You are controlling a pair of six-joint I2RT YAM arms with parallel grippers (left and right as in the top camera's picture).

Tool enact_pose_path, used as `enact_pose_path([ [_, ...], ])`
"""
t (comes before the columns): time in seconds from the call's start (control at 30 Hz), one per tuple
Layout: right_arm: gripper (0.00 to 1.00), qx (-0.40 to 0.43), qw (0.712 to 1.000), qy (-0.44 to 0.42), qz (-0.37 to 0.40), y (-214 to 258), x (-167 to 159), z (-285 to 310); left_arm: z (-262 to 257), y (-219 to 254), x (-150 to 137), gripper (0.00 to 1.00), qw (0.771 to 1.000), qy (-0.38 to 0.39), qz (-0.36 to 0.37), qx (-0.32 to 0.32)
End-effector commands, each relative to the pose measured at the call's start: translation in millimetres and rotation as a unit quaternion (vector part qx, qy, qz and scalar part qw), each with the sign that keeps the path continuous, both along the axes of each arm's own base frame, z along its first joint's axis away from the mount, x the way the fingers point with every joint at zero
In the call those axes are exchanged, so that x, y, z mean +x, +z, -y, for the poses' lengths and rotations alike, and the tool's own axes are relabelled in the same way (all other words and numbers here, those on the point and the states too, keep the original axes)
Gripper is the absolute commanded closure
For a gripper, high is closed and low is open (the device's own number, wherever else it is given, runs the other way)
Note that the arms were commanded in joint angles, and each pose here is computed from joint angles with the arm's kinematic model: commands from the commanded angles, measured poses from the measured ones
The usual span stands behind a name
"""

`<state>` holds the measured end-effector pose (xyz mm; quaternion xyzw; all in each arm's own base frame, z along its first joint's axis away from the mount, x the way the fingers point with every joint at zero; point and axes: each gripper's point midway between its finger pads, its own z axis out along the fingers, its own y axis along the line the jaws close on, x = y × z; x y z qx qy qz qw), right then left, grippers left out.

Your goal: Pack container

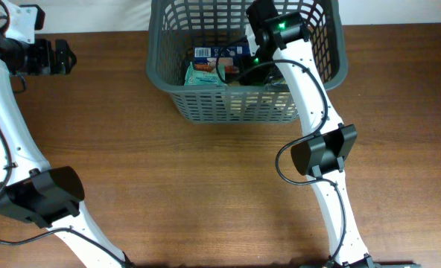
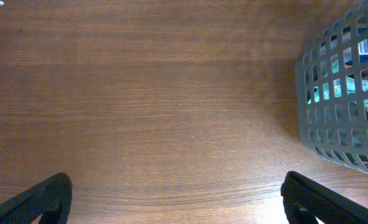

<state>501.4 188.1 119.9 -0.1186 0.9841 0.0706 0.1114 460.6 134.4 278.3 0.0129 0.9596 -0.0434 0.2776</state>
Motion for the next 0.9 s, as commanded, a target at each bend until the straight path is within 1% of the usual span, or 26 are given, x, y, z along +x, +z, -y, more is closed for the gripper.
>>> enact_pose_path([
  [0.0,0.21,0.015,0.999,0.02,0.027,24,1,-2,1,-2,0,0.01,1.0,0.005,-0.003,-0.006],
  [0.07,0.04,0.021,0.998,0.016,0.053,52,1,6,1,-2,0,0.01,1.0,0.005,-0.003,-0.006],
  [0.1,0.02,0.025,0.996,0.02,0.081,79,1,14,1,-2,0,0.01,1.0,0.005,-0.003,-0.006],
  [0.2,0.01,0.033,0.987,0.008,0.154,145,-4,37,1,-2,0,0.01,1.0,0.005,-0.003,-0.006],
  [0.23,0.01,0.031,0.979,-0.012,0.203,189,-12,58,1,-2,0,0.01,1.0,0.005,-0.003,-0.006],
  [0.3,0.01,0.025,0.968,-0.034,0.246,226,-21,81,1,-2,0,0.01,1.0,0.005,-0.003,-0.006],
  [0.37,0.01,0.001,0.954,-0.074,0.292,267,-37,118,1,-2,0,0.01,1.0,0.005,-0.003,-0.006],
  [0.47,0.01,-0.03,0.932,-0.128,0.336,307,-62,166,1,-2,0,0.01,1.0,0.005,-0.003,-0.006],
  [0.53,0.01,-0.039,0.915,-0.167,0.365,336,-87,202,1,-2,0,0.01,1.0,0.005,-0.003,-0.006],
  [0.6,0.01,-0.05,0.901,-0.202,0.381,355,-115,231,1,-2,0,0.01,1.0,0.005,-0.003,-0.006],
  [0.63,0.01,-0.053,0.896,-0.212,0.386,360,-124,239,1,-2,0,0.01,1.0,0.005,-0.003,-0.006],
  [0.67,0.01,-0.06,0.887,-0.23,0.396,370,-141,252,1,-2,0,0.01,1.0,0.005,-0.003,-0.006],
  [0.77,0.01,-0.069,0.853,-0.265,0.444,406,-189,273,1,-2,0,0.01,1.0,0.005,-0.003,-0.006],
  [0.87,0.01,-0.077,0.818,-0.283,0.496,440,-237,276,1,-2,0,0.01,1.0,0.005,-0.003,-0.006],
])
